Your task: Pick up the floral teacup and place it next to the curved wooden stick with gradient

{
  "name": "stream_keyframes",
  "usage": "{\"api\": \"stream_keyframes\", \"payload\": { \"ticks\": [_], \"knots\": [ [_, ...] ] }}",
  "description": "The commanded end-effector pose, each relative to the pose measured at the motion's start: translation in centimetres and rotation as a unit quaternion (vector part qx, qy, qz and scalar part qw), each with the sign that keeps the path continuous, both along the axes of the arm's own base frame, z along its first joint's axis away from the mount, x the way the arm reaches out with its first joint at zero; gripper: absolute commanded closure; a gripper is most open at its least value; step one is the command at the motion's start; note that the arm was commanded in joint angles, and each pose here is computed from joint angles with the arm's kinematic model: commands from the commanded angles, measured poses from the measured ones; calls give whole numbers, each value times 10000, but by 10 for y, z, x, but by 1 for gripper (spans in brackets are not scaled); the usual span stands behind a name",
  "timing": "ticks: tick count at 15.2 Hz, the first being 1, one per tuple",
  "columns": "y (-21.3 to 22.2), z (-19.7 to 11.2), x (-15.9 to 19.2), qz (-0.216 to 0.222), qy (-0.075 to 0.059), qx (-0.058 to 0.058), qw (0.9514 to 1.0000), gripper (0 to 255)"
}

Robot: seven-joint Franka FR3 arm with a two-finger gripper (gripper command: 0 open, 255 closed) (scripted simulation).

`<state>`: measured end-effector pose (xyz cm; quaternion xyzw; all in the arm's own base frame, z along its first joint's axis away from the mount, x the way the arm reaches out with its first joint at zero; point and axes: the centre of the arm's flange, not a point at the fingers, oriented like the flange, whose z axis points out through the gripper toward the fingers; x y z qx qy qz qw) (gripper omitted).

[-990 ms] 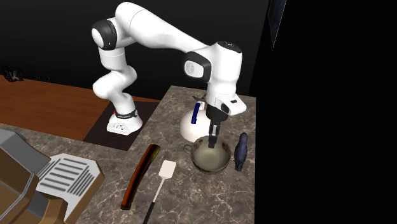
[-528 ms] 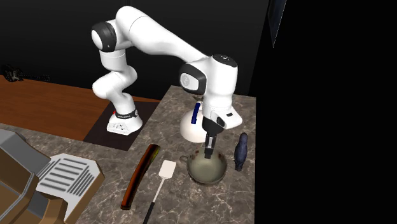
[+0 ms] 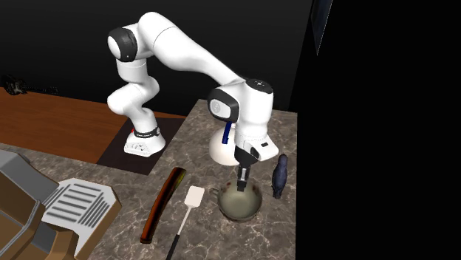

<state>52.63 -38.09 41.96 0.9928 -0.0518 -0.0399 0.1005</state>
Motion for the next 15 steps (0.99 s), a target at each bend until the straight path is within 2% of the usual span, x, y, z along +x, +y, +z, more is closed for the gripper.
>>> {"api": "stream_keyframes", "payload": {
  "ticks": [1,12,15],
  "knots": [
    [-1,-10,0,0,-5,-4,10000,255],
    [-1,-68,0,0,-5,-4,10000,255],
    [-1,-71,0,0,-5,-4,10000,255]
  ]
}}
